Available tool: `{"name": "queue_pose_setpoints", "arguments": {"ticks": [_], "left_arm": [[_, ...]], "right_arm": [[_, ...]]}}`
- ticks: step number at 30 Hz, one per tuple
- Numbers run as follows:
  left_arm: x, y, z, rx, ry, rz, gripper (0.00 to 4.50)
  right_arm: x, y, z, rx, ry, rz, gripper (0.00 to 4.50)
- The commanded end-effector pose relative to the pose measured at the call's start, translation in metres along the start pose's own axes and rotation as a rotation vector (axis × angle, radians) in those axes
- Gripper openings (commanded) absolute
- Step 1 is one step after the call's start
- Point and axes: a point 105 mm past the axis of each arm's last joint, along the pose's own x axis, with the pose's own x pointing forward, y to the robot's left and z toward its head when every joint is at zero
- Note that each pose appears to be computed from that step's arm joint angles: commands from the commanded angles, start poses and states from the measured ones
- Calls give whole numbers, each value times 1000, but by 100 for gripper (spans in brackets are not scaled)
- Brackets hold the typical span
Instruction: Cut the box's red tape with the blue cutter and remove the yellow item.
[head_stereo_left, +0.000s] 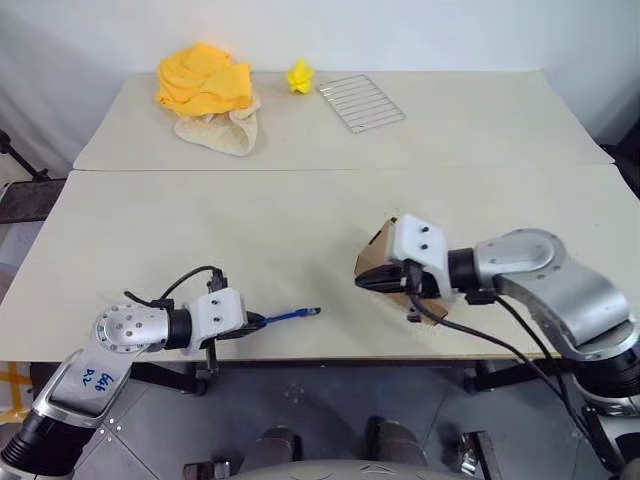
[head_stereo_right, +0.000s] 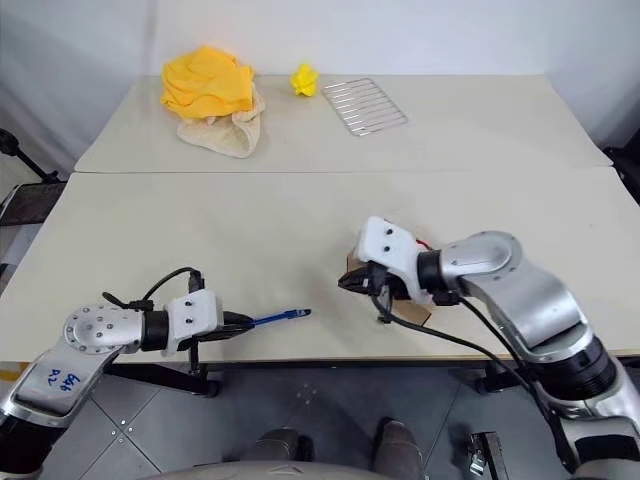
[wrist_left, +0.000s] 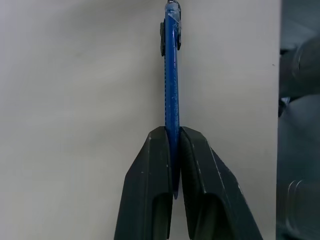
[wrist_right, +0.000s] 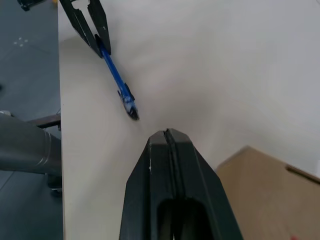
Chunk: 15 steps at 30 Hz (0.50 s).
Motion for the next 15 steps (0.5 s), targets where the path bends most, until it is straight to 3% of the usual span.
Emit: {"name": "queue_pose_setpoints", "arguments": {"ticks": [1,4,15], "left_arm": [[4,-6,-7,92,71,-47,38],[7,0,-6,124,85,-14,38],[14,-22,-2,-84,56,-70,38]], "right_arm": [[18,17,13,-132,-17,53,3],[31,29,16,-147,-40,88,3],[31,28,17,-111,-61,59,3]]}}
